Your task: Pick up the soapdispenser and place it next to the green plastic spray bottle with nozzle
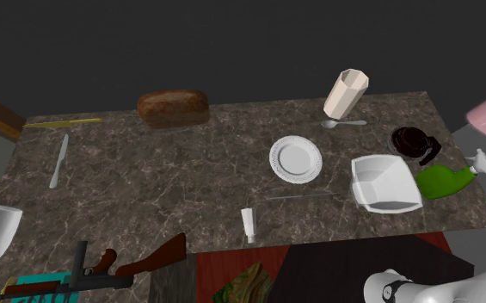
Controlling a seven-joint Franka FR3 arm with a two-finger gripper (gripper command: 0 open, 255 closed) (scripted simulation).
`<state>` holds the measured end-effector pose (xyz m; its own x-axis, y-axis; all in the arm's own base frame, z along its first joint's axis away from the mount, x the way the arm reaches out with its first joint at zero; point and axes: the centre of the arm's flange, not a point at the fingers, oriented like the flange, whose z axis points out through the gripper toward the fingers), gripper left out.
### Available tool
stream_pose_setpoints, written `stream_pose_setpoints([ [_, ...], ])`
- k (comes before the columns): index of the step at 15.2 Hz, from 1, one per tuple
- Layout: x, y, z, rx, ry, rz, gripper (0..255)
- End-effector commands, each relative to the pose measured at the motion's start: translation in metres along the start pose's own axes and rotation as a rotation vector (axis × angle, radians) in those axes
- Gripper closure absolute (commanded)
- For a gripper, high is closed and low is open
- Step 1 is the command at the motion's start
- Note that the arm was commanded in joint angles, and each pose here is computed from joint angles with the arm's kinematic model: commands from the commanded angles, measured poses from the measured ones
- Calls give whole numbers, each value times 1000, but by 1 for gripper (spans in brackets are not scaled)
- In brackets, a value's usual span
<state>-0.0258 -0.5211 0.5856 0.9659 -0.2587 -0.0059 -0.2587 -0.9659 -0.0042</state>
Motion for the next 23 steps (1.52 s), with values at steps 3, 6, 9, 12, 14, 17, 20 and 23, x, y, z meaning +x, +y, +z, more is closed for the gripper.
stream_pose_setpoints([
  [3,0,0,20,-1,0,0,255],
  [6,0,0,36,-1,0,0,255],
  [9,0,0,52,-1,0,0,255],
  [12,0,1,67,-1,0,0,255],
  [14,0,1,78,-1,0,0,255],
  [17,0,1,94,-1,0,0,255],
  [20,1,1,110,-1,0,0,255],
  [23,1,1,126,-1,0,0,255],
])
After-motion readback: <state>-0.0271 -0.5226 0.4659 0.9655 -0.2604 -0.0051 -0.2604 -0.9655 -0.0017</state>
